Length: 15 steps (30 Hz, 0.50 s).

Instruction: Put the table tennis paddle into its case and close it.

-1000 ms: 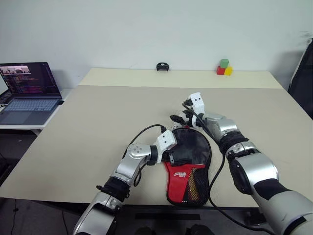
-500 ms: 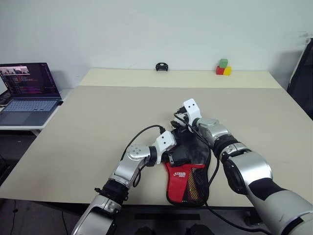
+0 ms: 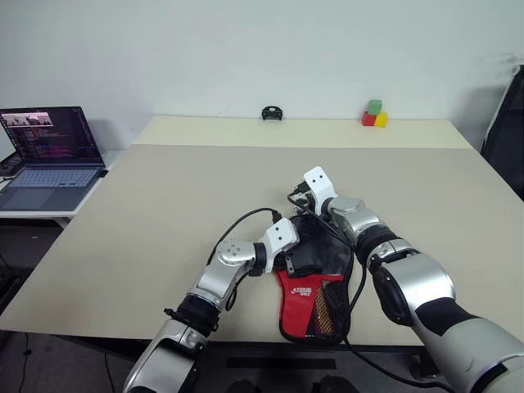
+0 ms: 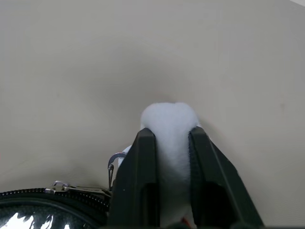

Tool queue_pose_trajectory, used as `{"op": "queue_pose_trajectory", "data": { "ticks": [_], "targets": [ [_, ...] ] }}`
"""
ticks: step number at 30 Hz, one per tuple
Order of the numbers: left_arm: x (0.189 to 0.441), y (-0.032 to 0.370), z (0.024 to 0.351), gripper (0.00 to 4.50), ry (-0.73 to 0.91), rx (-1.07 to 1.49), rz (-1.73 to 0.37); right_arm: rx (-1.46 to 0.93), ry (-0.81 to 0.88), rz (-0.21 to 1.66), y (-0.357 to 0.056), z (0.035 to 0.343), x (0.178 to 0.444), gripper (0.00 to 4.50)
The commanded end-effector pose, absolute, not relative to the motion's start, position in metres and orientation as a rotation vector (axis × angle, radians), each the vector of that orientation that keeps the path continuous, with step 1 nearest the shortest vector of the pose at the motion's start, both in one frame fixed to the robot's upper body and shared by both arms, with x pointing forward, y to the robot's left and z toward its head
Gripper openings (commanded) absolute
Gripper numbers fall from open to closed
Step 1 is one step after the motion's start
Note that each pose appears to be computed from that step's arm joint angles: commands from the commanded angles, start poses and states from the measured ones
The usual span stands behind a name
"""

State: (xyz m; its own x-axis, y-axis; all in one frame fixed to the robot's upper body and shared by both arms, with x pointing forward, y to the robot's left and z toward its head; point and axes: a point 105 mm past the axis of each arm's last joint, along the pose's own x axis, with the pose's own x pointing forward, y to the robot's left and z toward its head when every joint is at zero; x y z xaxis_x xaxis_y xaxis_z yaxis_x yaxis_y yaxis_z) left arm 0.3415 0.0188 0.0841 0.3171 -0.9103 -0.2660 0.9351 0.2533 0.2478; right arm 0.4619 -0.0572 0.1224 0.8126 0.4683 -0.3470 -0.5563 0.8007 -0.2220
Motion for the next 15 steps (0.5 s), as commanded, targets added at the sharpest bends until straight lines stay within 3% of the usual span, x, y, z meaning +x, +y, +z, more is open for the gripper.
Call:
{"op": "queue_pose_trajectory", "data": {
  "ticks": [1,15],
  "targets": [
    [0.332,0.02,0.051,4.5,0.193,0.406,-1.288,-0.317,0.24,0.555,-0.056,0.137,0.466,0.28],
    [0.324,0.018,0.032,4.5,0.234,0.372,-1.314,-0.353,0.178,0.483,-0.095,0.16,0.475,0.26]
  ]
}}
